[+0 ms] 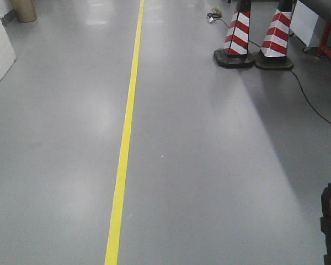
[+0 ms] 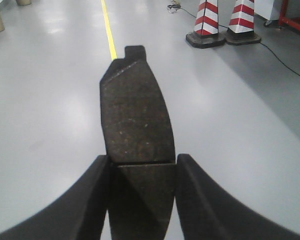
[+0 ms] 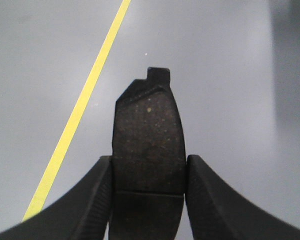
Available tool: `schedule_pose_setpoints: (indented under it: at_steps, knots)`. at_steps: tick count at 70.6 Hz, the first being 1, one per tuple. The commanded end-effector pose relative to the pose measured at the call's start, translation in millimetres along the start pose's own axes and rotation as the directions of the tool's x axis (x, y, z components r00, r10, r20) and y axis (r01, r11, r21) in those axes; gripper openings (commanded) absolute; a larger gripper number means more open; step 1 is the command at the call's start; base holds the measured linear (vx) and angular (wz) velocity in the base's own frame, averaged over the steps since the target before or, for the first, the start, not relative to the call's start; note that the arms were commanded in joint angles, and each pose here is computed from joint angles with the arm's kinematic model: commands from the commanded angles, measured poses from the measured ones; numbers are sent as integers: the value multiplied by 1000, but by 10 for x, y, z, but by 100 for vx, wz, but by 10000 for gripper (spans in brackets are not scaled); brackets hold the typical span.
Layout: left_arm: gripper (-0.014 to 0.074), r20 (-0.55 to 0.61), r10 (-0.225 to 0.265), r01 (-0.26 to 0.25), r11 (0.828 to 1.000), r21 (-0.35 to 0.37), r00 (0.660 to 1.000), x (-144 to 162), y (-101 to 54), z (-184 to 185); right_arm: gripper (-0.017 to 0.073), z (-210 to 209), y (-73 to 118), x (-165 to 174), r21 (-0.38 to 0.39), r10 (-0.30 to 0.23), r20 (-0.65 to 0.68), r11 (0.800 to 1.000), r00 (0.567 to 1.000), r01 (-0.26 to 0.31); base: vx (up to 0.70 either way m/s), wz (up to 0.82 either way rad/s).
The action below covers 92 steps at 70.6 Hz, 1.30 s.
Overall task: Move and align brake pads A on conveyor
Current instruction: 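Drive the base toward the conveyor holding both brake pads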
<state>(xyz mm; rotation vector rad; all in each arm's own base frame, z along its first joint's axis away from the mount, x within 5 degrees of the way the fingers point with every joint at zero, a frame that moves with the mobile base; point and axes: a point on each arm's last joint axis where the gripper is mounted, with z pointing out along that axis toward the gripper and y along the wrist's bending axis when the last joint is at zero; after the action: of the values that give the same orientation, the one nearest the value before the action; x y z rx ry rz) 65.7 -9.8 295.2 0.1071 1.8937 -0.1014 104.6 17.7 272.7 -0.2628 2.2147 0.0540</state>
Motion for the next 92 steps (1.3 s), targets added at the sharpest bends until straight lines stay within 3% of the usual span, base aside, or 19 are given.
schedule_pose_setpoints:
  at_steps: [1,92]
  knots:
    - [146,121,-4,4,1000,4,993,-183,-3,-35,91,-58,-12,-158,9,-8,111,1000,994,7,67,-3]
    - [146,120,-4,4,1000,4,993,-182,-3,-35,92,-58,-12,-159,9,-8,111,1000,994,7,69,-2]
